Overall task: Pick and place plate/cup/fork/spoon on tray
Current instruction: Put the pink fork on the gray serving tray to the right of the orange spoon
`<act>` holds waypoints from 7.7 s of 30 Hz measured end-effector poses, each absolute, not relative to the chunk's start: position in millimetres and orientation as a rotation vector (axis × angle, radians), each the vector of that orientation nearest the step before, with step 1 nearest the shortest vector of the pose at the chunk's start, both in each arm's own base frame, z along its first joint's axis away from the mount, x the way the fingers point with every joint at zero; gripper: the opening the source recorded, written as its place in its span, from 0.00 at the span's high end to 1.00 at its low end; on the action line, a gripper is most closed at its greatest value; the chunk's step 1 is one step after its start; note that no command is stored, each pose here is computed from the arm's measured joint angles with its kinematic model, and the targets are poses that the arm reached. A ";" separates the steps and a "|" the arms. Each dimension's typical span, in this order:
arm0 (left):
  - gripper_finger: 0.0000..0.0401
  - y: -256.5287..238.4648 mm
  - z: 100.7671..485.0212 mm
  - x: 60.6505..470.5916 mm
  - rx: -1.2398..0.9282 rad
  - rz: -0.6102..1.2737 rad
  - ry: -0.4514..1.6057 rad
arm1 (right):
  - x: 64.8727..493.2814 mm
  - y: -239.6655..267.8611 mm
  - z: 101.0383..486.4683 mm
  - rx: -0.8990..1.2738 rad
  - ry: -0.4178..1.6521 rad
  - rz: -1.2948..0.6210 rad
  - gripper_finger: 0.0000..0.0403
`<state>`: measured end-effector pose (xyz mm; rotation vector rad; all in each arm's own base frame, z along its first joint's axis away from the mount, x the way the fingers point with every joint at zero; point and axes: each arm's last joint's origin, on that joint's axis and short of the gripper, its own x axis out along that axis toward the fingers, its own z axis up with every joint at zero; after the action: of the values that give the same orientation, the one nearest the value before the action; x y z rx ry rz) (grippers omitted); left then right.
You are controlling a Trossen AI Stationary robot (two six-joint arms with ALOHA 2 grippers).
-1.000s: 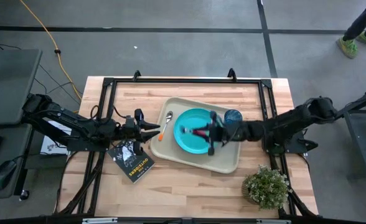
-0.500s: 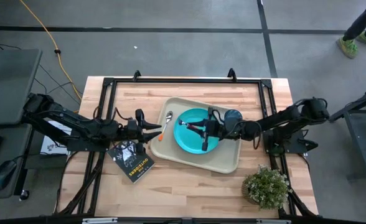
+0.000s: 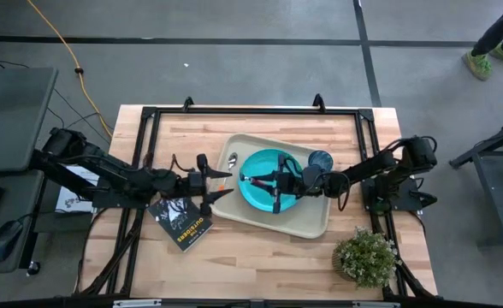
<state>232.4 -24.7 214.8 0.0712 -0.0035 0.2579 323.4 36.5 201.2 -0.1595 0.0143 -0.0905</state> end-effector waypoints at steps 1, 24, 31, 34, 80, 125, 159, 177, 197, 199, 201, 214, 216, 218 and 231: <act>0.48 -25.3 215.0 236.3 0.084 0.258 0.002 | 325.0 37.5 200.4 -0.163 0.010 -0.088 0.94; 0.76 -28.6 211.9 263.5 0.098 0.297 0.041 | 350.2 50.3 195.6 -0.245 0.005 -0.024 0.93; 0.96 -28.6 212.0 263.5 0.105 0.296 0.042 | 350.2 49.5 195.9 -0.248 0.005 -0.045 0.93; 0.98 -28.7 212.0 263.5 0.111 0.297 0.043 | 350.2 49.6 195.9 -0.245 0.006 -0.044 0.88; 1.00 -45.5 217.3 250.2 0.091 -0.313 0.113 | 383.6 63.7 175.8 0.211 0.268 0.566 0.45; 0.64 -26.7 229.4 214.3 0.034 0.198 0.298 | 372.9 53.3 186.8 -0.055 0.638 0.317 0.98; 0.65 -29.8 205.8 237.1 0.045 0.221 -0.068 | 296.5 50.9 205.0 -0.038 0.034 -0.022 0.98; 0.65 -32.2 206.1 239.0 -0.041 0.136 -0.075 | 380.7 55.6 181.3 -0.100 0.148 0.031 0.98; 0.75 -35.3 194.9 261.7 0.001 0.161 0.003 | 380.6 56.5 180.2 -0.073 0.161 0.062 0.98; 0.82 -34.9 195.5 260.4 0.017 0.166 0.020 | 380.6 56.5 180.1 -0.075 0.161 0.062 0.98; 0.90 -34.5 196.4 258.8 0.022 0.169 0.036 | 380.6 56.4 180.1 -0.080 0.161 0.059 0.98; 0.99 -28.2 197.9 252.1 0.020 0.222 0.111 | 372.0 53.7 185.3 -0.101 0.278 -0.030 0.76; 0.99 -25.3 200.9 247.4 0.020 0.254 0.137 | 365.7 53.6 190.6 -0.120 0.329 -0.076 0.68; 0.99 -22.4 203.0 241.2 0.023 0.291 0.179 | 359.8 52.9 194.7 -0.135 0.376 -0.105 0.61; 1.00 28.6 183.1 225.4 -0.446 0.293 0.402 | 322.0 50.0 232.5 -0.050 0.496 -0.189 0.53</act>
<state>225.4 28.6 183.1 -0.4465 0.4015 0.2930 322.0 50.0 232.5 -0.0500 0.4957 -0.1892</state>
